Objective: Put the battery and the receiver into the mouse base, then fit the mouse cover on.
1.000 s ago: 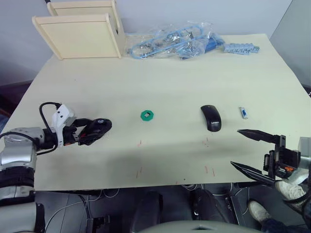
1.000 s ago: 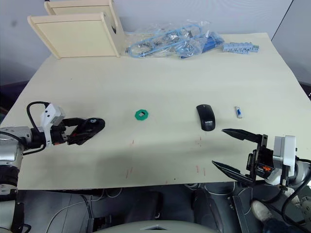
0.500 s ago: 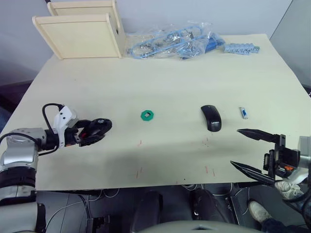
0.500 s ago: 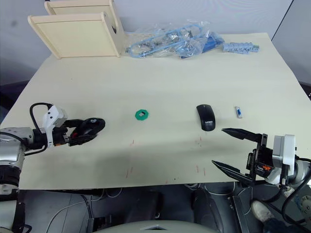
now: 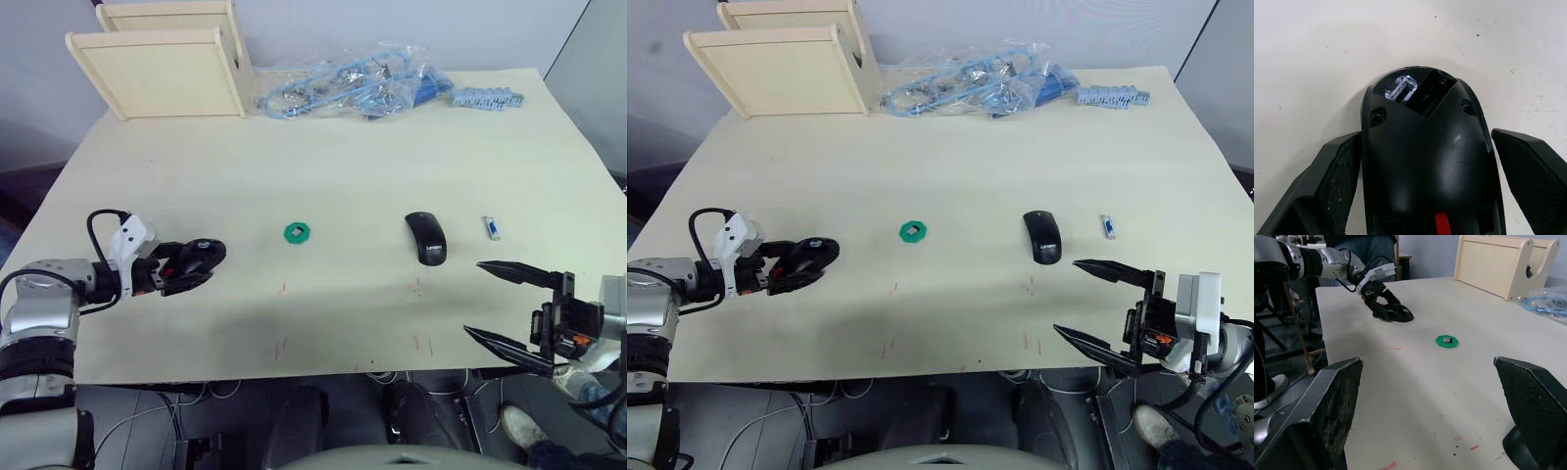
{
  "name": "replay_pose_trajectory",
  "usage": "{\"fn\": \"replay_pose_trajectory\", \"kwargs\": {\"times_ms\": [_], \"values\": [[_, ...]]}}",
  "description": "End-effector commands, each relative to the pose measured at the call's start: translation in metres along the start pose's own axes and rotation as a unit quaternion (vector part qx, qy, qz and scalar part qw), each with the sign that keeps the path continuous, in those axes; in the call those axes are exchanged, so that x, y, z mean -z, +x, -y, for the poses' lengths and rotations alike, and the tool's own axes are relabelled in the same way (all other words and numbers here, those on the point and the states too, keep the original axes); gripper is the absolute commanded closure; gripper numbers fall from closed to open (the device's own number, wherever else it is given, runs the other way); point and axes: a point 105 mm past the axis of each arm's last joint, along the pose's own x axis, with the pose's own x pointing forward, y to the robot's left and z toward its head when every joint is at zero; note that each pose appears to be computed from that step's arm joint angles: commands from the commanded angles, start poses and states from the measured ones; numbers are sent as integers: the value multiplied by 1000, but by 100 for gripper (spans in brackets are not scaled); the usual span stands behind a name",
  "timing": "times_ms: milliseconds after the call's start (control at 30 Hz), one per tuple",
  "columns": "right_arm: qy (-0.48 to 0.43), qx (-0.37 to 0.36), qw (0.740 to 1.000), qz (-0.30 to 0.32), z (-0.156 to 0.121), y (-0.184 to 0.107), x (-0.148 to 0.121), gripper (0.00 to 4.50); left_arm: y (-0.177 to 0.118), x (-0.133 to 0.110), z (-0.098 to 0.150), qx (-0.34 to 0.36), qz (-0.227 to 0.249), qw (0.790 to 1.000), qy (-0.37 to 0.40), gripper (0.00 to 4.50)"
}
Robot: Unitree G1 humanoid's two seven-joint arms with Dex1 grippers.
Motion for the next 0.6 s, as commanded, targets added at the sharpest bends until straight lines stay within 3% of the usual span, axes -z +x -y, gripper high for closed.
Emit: {"fn": "replay_pose_trajectory", "kwargs": {"times_ms": [33, 533, 600], "values": [[-11, -6, 1000, 5, -2, 1, -5, 0, -5, -8, -5, -15, 17, 1000, 6, 8], [-10, -6, 1000, 5, -1, 1, -2, 0, -5, -12, -7, -18, 23, 1000, 6, 8], [-10, -6, 1000, 5, -1, 1, -1, 0, -5, -12, -7, -15, 24, 1000, 6, 93]]}}
